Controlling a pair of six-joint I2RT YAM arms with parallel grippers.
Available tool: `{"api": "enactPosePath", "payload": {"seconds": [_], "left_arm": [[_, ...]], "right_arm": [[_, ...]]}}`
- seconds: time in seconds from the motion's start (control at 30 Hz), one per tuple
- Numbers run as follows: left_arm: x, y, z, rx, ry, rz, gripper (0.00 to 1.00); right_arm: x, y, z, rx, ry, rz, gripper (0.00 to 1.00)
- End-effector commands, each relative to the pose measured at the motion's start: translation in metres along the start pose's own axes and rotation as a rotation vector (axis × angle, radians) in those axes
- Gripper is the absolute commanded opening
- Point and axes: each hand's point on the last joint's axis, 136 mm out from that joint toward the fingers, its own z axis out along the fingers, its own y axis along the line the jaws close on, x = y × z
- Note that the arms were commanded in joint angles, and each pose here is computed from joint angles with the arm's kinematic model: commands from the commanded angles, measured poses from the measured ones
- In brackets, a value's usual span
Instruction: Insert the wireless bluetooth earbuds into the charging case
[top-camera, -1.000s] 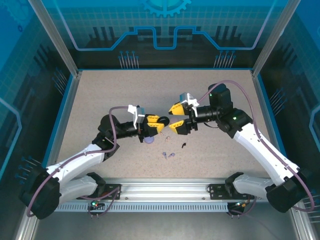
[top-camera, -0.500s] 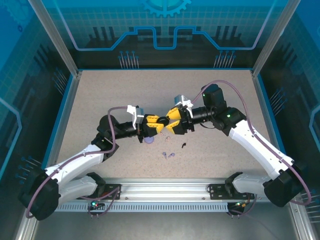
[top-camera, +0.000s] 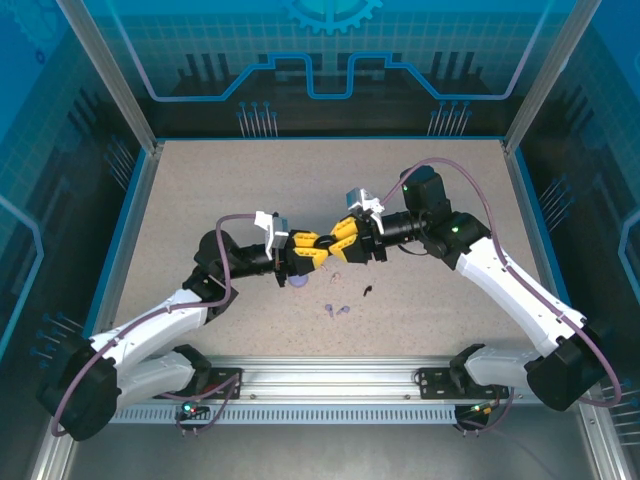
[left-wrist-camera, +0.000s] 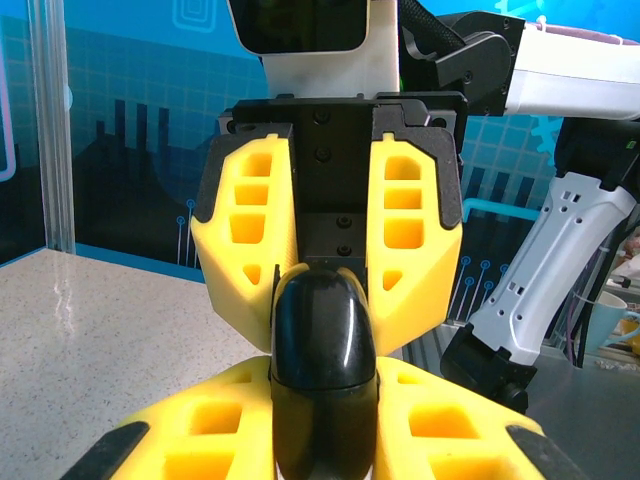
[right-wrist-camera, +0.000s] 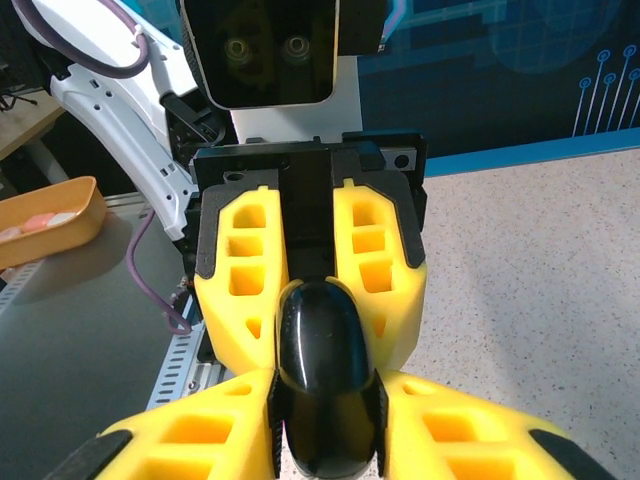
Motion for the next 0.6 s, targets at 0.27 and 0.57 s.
{"api": "enactPosePath", "payload": {"seconds": [0.27, 0.57], "left_arm": [[-0.0056, -0.0036, 0.0008, 0.006, -0.012, 0.052, 0.33], [-0.0026, -0.0003, 0.0025, -0.001, -0.004, 0.04, 0.4]], "right_arm": [[-0.0132, 0.0122, -0.0051, -0.017, -0.022, -0.027, 0.27], [-0.0113, 0.011, -0.0052, -0.009, -0.018, -0.025, 0.25]]}}
